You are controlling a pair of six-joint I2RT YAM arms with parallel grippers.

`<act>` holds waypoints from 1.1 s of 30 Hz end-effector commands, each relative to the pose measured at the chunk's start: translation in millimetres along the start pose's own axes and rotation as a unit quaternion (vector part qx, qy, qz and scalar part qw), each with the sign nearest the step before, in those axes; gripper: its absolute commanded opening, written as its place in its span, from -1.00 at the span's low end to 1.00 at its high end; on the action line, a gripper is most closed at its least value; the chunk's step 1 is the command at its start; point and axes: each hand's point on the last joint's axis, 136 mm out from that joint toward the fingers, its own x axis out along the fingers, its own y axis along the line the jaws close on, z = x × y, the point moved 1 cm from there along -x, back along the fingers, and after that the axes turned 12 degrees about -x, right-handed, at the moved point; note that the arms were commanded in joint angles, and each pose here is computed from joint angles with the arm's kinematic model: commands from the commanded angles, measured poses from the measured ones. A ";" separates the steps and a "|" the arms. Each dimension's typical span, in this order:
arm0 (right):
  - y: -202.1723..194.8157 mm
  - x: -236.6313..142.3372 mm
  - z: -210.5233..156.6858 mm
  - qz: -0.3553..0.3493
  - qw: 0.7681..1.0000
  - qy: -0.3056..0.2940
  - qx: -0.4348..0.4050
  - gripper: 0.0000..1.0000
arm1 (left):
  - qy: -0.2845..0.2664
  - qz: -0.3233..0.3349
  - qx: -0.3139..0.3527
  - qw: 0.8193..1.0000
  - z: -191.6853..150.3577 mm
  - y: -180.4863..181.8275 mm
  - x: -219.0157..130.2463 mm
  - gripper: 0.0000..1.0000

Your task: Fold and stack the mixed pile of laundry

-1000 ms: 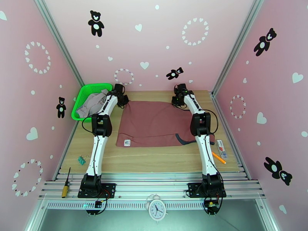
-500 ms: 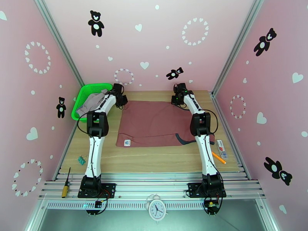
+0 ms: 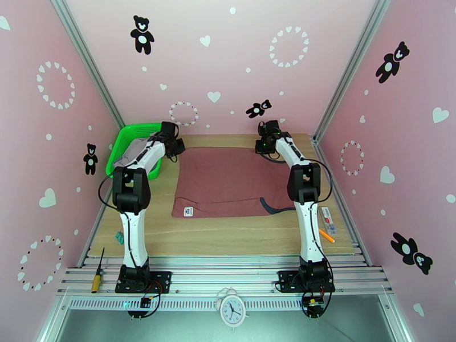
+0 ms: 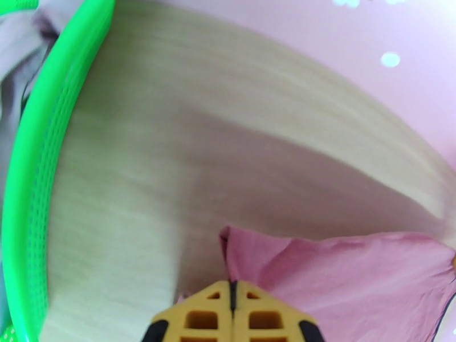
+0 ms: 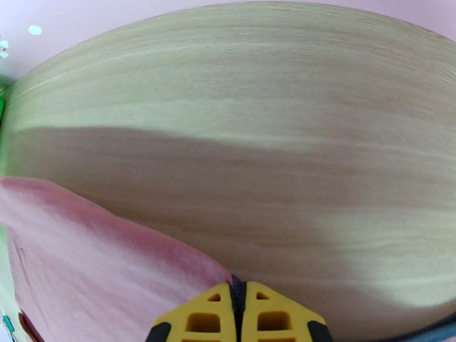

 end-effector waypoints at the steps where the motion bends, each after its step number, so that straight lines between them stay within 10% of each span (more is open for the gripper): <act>1: 13.3 -41.8 27.0 -0.002 0.998 -0.055 -0.025 -1.00 | -0.046 -0.016 0.009 0.999 13.9 -7.1 -35.6 -1.00; 14: 23.6 -53.0 -39.1 -0.027 0.998 -0.040 -0.037 -0.99 | -0.018 0.006 0.025 1.000 -74.5 30.1 -49.3 -1.00; 24: 21.2 -73.1 -95.8 -0.074 0.996 -0.024 -0.045 -0.20 | -0.022 0.057 0.029 0.998 -136.5 63.4 -58.5 -1.00; 29: 21.8 -96.5 -92.7 -0.087 0.995 -0.024 -0.047 -0.05 | -0.049 0.099 0.032 0.993 -124.7 75.0 -78.7 -0.38; 33: 28.2 -110.0 -81.7 -0.080 0.996 -0.033 -0.033 -0.07 | -0.088 0.122 0.032 0.988 -104.0 75.5 -104.2 -0.32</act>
